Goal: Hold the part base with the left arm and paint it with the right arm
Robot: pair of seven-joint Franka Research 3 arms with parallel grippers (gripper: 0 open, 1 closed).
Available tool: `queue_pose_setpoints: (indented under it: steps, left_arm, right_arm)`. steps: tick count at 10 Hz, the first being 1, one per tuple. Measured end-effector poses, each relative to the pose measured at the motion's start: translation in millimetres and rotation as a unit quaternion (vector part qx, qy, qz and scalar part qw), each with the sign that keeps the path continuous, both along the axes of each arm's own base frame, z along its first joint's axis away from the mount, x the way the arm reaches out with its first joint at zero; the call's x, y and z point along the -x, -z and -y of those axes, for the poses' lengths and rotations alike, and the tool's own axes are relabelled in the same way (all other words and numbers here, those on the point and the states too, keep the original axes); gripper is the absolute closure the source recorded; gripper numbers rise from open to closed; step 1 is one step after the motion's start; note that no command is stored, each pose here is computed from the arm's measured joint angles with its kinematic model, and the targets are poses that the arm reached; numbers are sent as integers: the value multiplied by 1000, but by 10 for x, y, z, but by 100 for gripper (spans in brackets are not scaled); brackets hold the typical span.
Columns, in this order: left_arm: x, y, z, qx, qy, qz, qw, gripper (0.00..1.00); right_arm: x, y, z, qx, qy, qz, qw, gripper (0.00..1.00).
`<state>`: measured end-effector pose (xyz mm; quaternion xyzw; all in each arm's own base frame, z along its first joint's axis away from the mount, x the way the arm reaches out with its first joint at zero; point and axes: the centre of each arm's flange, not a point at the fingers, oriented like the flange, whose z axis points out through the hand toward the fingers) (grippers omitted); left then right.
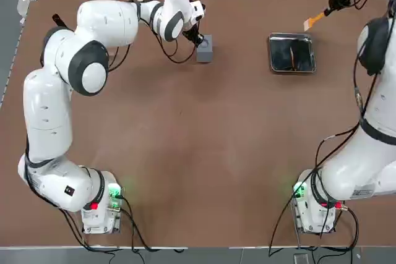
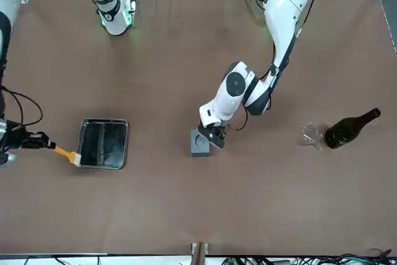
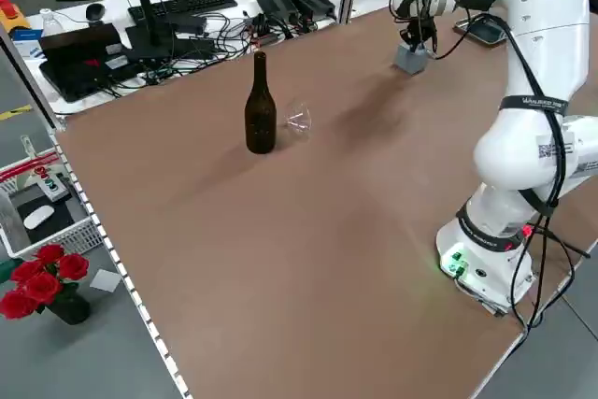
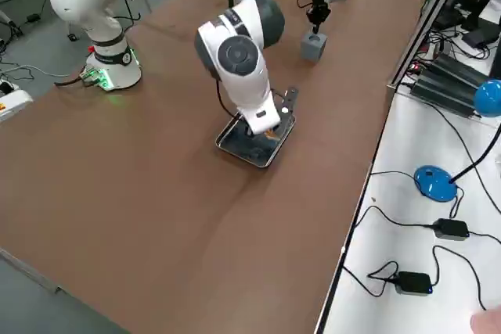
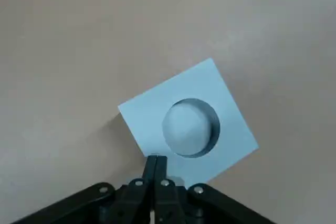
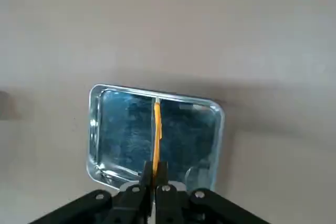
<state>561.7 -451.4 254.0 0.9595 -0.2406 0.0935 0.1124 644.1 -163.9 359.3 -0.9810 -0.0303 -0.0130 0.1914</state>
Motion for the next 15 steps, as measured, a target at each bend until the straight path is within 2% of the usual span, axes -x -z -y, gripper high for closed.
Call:
queue_pose_setpoints:
  steps: [1, 3, 6, 10, 13, 15]
  left_arm:
    - [-4, 0, -5, 0, 0, 0, 1000, 99]
    - [-9, 0, -11, 0, -1, 0, 1000, 99]
    - [-10, 0, -12, 0, -1, 0, 1000, 99]
    - [-6, 5, -12, 0, -1, 0, 1000, 99]
    - [-6, 6, -12, -1, -1, 0, 1000, 99]
    - [-4, 6, -10, 0, -1, 0, 1000, 99]
  right_arm:
    - [81, 65, -168, 16, 8, -8, 1000, 96]
    - [205, 212, -384, 77, 18, -48, 996, 96]
    - [225, 281, -624, 163, 39, -92, 982, 96]
    - [203, 397, -1206, 206, 69, -116, 969, 95]
    - [210, 478, -1352, 236, 64, -114, 963, 96]
    - [204, 535, -1512, 236, 66, -114, 963, 96]
